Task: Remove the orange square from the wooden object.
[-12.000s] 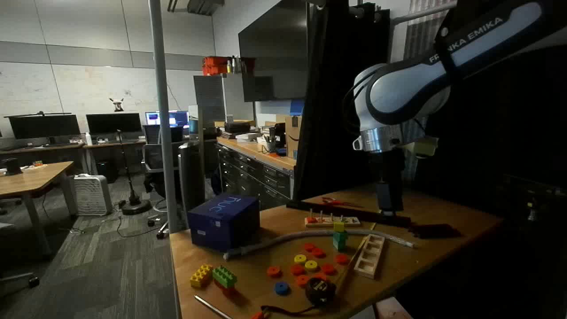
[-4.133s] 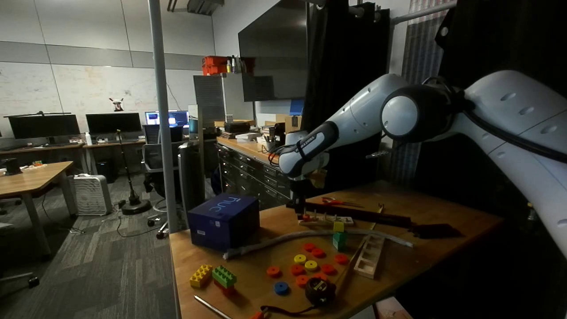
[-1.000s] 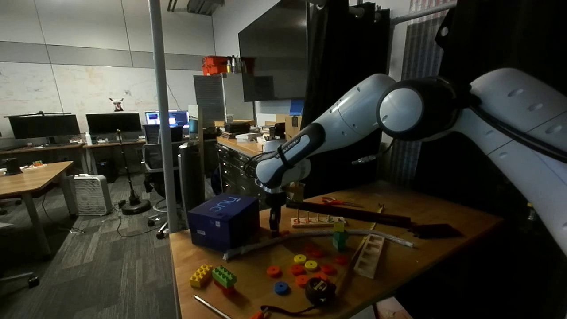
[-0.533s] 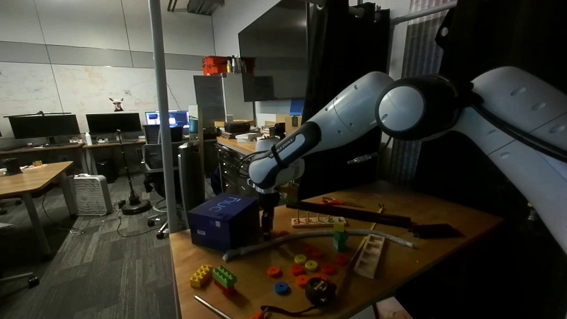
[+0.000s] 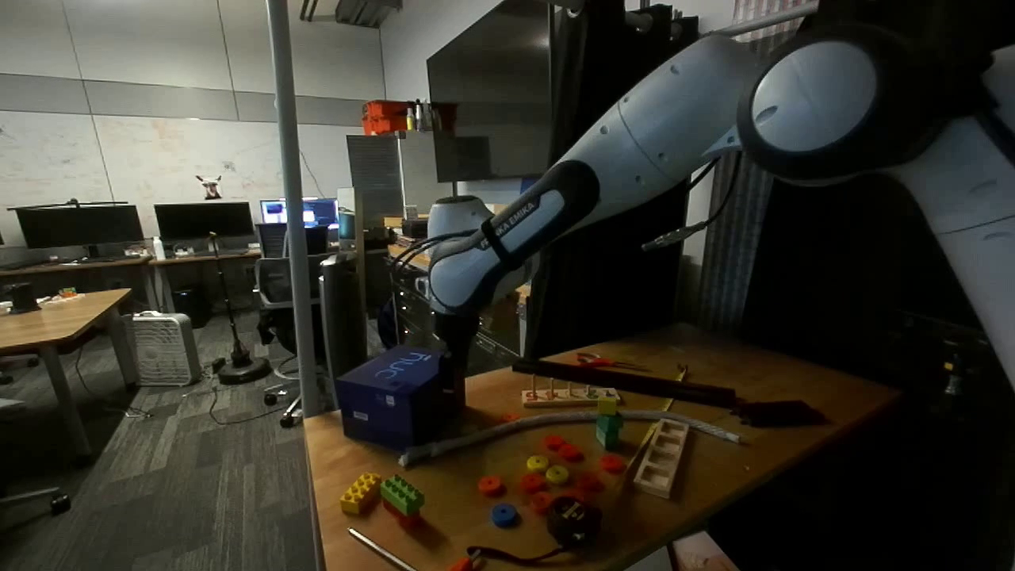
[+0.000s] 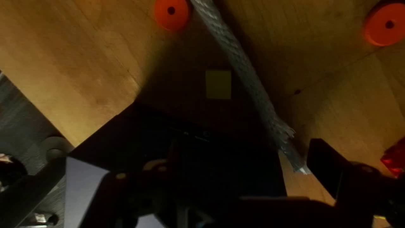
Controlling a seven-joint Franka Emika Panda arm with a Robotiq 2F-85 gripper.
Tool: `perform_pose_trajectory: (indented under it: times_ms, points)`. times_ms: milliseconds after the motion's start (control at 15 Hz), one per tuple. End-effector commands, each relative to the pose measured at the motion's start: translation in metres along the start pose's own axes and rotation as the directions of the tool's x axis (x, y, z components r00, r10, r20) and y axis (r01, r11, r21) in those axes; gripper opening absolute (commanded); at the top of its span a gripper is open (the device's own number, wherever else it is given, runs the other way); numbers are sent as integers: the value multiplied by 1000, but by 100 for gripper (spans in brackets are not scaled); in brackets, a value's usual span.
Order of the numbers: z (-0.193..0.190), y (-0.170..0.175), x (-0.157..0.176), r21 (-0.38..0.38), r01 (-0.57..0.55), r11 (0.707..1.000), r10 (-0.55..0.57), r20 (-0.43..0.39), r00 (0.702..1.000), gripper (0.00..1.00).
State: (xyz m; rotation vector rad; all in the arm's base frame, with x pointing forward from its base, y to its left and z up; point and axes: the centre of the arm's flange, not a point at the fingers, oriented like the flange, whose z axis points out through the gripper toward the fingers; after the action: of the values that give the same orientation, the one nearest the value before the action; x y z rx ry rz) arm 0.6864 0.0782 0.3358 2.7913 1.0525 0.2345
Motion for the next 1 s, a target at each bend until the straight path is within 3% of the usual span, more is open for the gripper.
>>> perform_pose_trajectory:
  times_ms: [0, 200, 400, 600, 933]
  points:
    - [-68, -52, -36, -142, -88, 986, 86, -16, 996, 100]
    - [-107, -82, -59, -225, -200, 954, 199, -27, 980, 100]
    - [-140, -110, -92, -276, -350, 895, 345, -68, 936, 100]
    - [-167, -137, -131, -301, -497, 814, 489, -108, 866, 100]
    - [-204, -183, -203, -323, -683, 655, 671, -166, 723, 100]
